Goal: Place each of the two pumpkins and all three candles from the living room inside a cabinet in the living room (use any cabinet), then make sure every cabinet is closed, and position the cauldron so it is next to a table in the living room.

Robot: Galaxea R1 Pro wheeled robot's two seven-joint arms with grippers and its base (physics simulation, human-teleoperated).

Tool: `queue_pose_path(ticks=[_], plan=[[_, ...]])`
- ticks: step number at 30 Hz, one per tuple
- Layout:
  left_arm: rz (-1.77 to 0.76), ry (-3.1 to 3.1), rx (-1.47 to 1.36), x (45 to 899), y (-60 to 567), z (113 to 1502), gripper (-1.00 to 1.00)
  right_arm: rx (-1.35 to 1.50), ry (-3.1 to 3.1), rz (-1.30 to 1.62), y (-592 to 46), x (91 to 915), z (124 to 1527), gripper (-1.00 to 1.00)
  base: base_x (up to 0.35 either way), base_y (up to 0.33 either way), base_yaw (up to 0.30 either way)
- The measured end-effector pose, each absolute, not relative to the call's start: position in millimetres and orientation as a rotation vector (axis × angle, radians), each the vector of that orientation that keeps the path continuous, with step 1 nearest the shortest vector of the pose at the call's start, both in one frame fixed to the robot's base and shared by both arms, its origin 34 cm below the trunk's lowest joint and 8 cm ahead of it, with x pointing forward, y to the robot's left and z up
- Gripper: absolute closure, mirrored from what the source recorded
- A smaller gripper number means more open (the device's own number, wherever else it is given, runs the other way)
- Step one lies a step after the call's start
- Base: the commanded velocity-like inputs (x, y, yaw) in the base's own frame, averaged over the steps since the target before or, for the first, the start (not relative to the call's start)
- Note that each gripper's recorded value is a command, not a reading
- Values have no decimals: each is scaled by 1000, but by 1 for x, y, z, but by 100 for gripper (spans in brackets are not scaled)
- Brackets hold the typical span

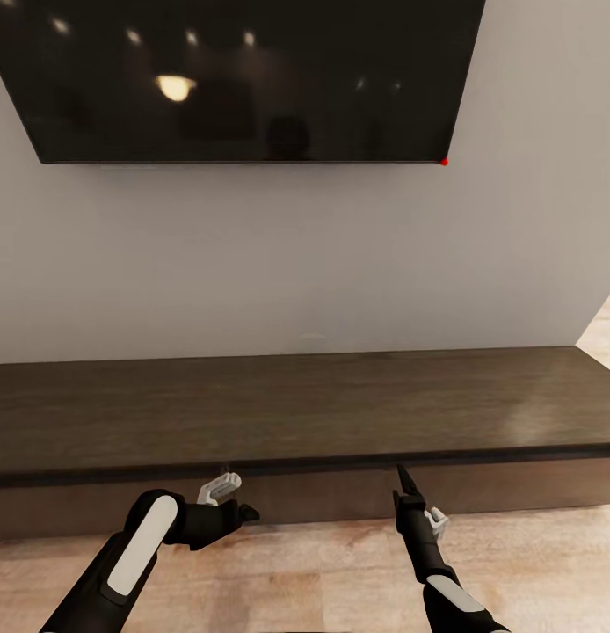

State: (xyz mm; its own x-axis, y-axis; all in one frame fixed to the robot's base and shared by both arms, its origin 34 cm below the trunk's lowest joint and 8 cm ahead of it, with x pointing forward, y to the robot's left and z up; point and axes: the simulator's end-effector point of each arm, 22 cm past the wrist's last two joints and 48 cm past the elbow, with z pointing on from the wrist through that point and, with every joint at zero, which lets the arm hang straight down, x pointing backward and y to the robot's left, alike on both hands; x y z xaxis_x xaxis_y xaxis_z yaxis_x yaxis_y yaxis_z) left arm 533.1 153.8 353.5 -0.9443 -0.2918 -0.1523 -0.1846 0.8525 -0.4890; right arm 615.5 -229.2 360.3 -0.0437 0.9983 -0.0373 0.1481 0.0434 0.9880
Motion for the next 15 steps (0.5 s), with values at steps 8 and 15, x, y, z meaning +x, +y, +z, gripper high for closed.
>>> queue_pose_path(ticks=[8,15], plan=[[-709,2808,-366,533,154,354,-100,1269,1369,1134,-229,615,360,-100,43,24,0],[-708,2808,-365,533,154,354,-100,1270,1370,1134,-229,615,360,-100,3,2,0]])
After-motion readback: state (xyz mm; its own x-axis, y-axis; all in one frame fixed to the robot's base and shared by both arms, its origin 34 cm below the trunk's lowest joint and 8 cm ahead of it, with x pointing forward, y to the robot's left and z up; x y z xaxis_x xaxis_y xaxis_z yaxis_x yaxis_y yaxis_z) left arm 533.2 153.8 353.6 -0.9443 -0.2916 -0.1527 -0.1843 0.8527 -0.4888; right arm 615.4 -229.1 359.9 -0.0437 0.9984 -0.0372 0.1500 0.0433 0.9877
